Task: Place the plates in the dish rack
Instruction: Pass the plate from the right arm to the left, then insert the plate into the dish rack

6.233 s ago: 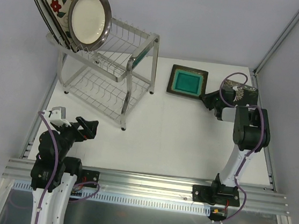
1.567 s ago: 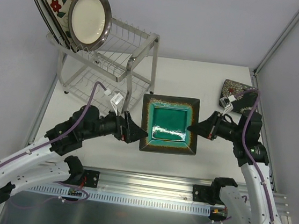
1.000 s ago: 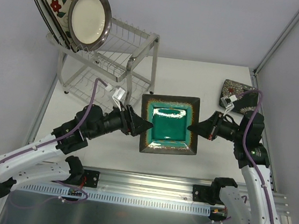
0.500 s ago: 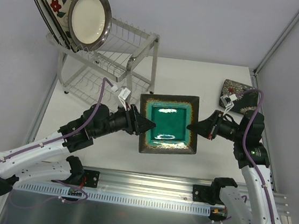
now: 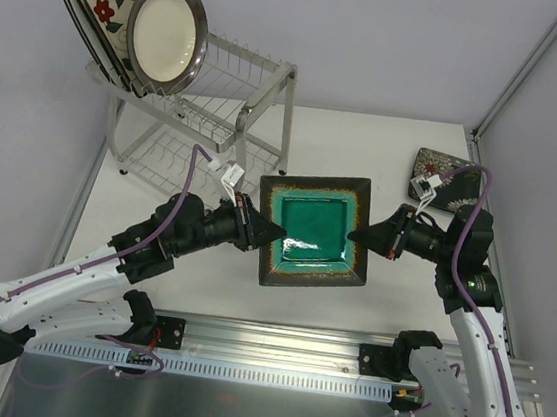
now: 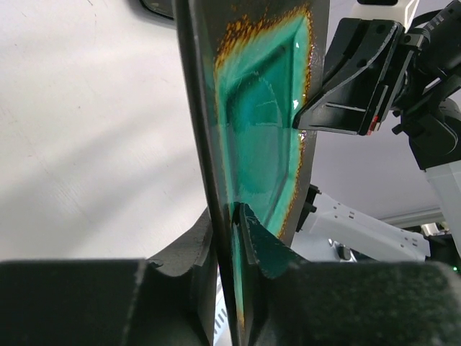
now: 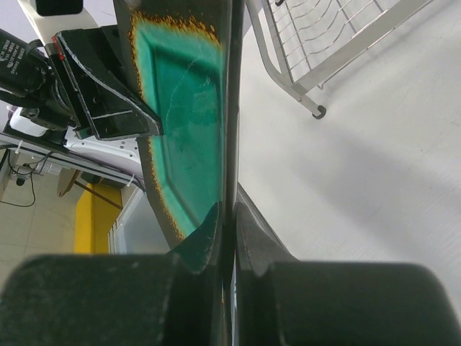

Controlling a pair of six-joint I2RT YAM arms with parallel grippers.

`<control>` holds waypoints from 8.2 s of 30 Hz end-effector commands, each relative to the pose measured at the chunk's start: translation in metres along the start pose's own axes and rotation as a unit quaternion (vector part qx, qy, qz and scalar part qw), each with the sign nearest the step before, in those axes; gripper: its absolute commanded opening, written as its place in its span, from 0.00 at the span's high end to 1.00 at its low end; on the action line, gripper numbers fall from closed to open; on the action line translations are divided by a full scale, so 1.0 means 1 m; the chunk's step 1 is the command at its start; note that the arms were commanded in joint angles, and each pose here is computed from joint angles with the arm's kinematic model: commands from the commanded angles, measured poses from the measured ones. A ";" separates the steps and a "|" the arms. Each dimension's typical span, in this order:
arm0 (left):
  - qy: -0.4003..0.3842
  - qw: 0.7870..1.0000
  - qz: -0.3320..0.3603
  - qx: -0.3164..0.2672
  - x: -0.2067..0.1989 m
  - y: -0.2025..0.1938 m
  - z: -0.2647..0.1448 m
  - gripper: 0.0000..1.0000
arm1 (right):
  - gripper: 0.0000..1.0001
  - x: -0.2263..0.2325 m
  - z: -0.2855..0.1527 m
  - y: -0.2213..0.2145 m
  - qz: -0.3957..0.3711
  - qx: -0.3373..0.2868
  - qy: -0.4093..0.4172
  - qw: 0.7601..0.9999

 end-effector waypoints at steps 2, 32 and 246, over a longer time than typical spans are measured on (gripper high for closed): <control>-0.065 0.998 0.001 -0.011 -0.020 0.005 -0.005 0.95 | 0.99 0.036 -0.007 0.025 -0.107 -0.026 0.071 0.991; -0.118 0.965 0.165 -0.167 -0.064 0.067 -0.036 1.00 | 0.01 0.022 -0.051 0.017 -0.181 -0.004 -0.230 0.956; 0.308 0.789 0.367 -0.384 0.087 0.317 -0.096 1.00 | 0.00 -0.022 -0.082 -0.023 -0.183 -0.042 -0.423 0.887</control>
Point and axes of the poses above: each gripper's point midway between its finger pads, its own z axis out along the fingers, its own x axis along the line the jaws close on, y = z × x, the point moved 8 cm from there along -z, back along the fingers, and after that the axes turned 6 degrees about -z, right-handed, at the moved point
